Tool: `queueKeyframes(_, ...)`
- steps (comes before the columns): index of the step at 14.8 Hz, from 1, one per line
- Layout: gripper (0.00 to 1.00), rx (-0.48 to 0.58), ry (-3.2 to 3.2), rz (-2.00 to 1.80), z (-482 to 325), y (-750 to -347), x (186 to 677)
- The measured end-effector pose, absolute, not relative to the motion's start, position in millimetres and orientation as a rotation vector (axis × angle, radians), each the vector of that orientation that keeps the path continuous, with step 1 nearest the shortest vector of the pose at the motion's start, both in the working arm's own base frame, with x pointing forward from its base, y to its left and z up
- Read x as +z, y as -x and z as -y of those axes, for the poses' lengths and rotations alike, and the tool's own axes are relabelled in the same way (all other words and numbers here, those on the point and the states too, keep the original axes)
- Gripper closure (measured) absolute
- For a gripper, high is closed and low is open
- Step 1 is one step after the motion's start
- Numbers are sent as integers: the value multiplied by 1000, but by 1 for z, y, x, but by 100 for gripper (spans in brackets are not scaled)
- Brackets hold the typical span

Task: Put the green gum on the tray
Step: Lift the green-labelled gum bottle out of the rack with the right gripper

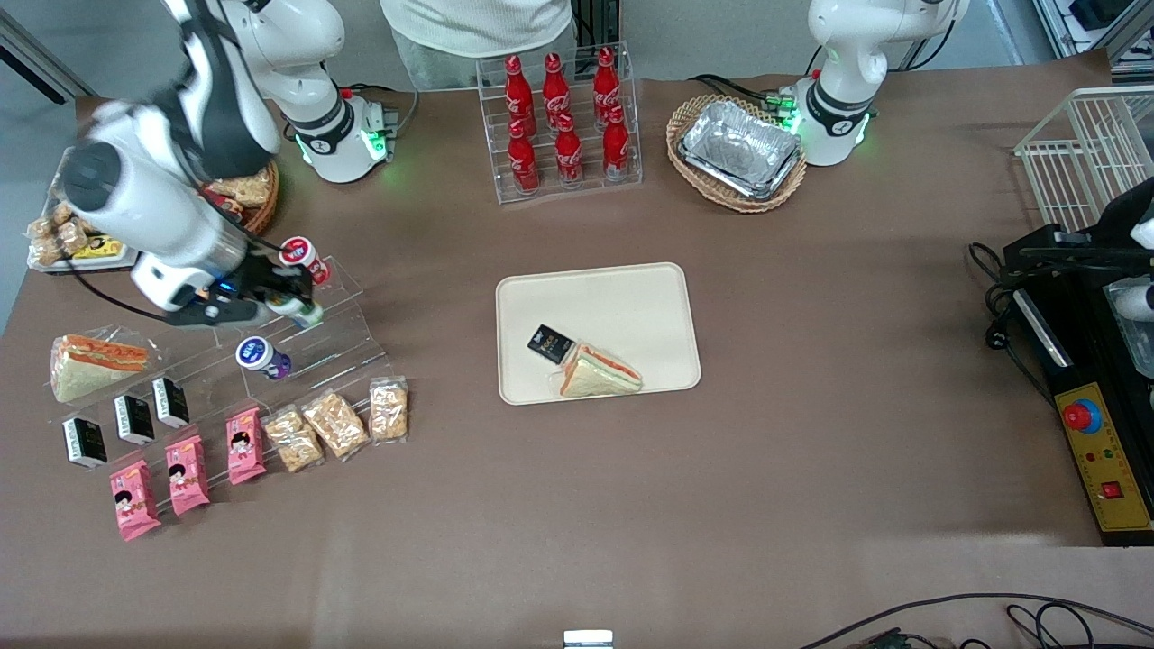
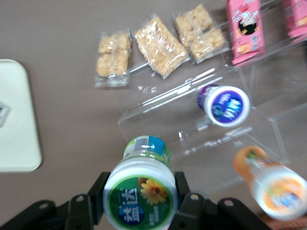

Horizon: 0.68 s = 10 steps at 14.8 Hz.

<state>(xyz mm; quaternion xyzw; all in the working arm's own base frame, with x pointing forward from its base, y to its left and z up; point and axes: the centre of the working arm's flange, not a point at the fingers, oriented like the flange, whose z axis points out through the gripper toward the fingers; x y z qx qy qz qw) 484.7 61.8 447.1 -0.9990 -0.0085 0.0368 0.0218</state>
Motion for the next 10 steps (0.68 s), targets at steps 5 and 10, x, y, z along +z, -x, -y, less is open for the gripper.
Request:
queueKeyframes(5,41,149,3089,31,-57,-495,574)
queueKeyframes(10,41,196,3078,-24,-75,-511,587)
